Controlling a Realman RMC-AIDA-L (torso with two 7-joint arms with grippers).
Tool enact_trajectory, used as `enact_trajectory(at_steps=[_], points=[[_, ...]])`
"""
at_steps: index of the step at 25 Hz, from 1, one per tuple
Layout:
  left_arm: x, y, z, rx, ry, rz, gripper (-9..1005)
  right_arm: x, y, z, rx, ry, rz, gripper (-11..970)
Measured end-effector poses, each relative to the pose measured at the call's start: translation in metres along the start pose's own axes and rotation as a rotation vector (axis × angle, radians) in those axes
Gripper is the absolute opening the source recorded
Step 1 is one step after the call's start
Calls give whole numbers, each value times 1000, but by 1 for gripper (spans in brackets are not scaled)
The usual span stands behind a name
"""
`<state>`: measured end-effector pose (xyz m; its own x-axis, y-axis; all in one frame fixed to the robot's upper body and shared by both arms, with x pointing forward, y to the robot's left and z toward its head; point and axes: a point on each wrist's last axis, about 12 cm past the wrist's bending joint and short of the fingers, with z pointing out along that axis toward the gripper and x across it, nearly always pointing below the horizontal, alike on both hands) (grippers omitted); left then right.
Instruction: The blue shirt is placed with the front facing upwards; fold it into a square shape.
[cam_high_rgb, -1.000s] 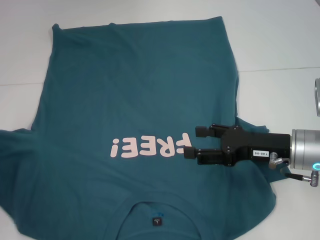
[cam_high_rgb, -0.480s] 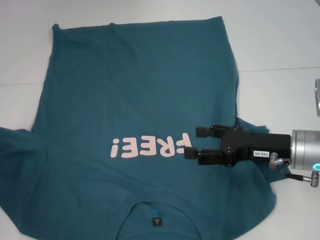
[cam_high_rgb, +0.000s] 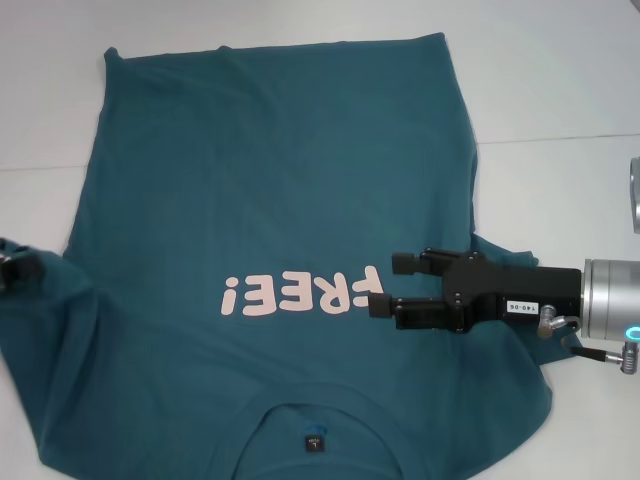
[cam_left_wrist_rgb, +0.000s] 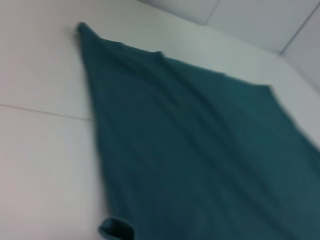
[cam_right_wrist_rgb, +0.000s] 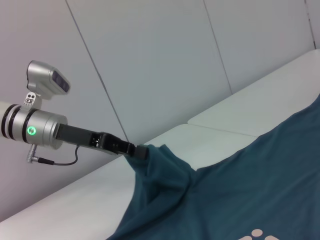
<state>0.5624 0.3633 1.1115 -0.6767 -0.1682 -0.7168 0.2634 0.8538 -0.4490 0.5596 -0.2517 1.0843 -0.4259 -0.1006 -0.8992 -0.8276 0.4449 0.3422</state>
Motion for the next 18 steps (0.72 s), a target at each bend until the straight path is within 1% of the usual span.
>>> enact_trajectory(at_steps=[4, 8, 12, 18], points=[[1, -12, 11, 97, -31, -53, 20, 2, 0, 0, 1, 1, -1, 926], [5, -21, 22, 172, -51, -100, 21, 3, 0, 0, 1, 0, 1, 926], [11, -30, 34, 213, -52, -114, 22, 3, 0, 0, 2, 0, 1, 926], [18, -38, 45, 251, -39, -113, 24, 3, 0, 0, 3, 1, 3, 926]])
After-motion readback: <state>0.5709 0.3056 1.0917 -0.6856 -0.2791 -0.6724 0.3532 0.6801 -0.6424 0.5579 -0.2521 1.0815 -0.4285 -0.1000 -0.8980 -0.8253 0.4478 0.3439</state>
